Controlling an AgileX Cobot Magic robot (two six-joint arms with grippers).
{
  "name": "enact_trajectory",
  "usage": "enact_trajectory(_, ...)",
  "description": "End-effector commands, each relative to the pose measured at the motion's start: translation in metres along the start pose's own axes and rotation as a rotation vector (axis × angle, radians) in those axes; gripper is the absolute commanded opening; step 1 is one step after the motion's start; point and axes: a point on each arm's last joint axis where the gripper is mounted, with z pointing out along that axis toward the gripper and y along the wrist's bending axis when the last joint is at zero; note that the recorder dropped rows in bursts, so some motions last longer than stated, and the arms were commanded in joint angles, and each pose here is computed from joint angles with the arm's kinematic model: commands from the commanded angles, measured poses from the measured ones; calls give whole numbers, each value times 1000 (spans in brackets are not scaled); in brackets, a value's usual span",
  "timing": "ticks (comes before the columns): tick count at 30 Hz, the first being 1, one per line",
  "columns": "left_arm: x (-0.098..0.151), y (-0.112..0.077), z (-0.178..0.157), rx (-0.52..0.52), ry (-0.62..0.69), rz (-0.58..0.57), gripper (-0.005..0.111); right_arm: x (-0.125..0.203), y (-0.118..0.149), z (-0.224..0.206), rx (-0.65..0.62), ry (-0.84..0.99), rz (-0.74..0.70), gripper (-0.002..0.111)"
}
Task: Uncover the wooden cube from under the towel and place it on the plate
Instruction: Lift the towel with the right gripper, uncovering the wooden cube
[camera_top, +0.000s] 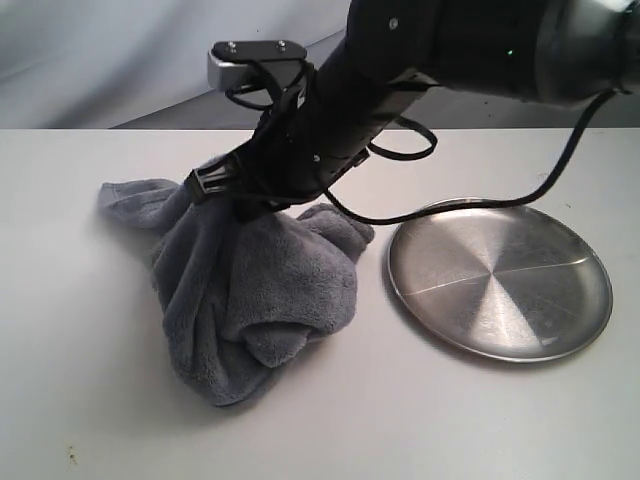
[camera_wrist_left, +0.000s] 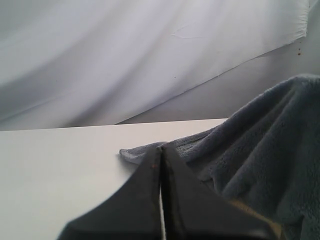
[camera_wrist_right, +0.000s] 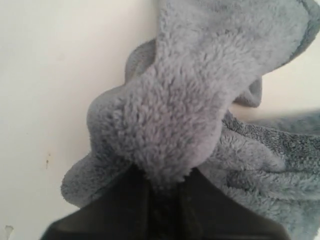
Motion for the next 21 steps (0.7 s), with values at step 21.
enact_trajectory(21, 1, 0, 0, 5, 0, -4, 0, -28, -12, -65, 299, -333, -62, 0)
